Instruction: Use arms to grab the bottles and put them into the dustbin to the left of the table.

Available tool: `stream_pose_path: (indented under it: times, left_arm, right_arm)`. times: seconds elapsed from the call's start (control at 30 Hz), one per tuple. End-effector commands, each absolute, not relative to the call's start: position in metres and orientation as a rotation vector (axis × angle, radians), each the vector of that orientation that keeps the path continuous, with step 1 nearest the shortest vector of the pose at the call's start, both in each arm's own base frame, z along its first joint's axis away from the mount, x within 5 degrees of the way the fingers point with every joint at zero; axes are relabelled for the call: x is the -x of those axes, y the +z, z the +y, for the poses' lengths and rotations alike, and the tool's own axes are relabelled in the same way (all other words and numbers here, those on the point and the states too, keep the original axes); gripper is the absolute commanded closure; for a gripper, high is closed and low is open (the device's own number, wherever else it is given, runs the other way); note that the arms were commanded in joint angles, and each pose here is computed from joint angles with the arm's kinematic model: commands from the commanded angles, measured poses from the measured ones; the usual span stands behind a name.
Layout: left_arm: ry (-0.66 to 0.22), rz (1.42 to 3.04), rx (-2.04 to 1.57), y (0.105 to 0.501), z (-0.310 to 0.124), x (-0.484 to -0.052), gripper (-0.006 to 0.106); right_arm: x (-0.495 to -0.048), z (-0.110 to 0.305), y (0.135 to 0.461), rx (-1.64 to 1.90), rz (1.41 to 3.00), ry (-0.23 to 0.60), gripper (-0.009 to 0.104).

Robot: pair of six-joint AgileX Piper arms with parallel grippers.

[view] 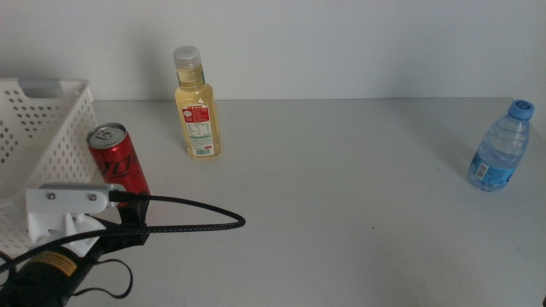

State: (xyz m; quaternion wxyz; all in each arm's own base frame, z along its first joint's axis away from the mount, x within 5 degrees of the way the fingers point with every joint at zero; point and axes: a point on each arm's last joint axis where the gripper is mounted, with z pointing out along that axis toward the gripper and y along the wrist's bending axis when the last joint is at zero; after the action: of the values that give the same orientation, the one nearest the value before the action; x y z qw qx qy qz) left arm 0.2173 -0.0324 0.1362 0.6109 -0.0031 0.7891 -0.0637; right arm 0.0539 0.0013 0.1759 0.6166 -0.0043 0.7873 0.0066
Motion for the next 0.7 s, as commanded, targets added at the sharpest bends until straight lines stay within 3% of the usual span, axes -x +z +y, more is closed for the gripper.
stream_pose_path:
  times: [0.0, 0.67]
  left_arm:
    - [-0.147, 1.675, 0.013, 0.156, -0.034, -0.229, 0.007]
    - [-0.033, 1.704, -0.007, 0.174, -0.023, -0.275, 0.007]
  right_arm:
    - [-0.054, 0.000, 0.187, 0.011, 1.712, -0.003, 0.026]
    - [-0.054, 0.000, 0.187, 0.011, 1.712, -0.003, 0.026]
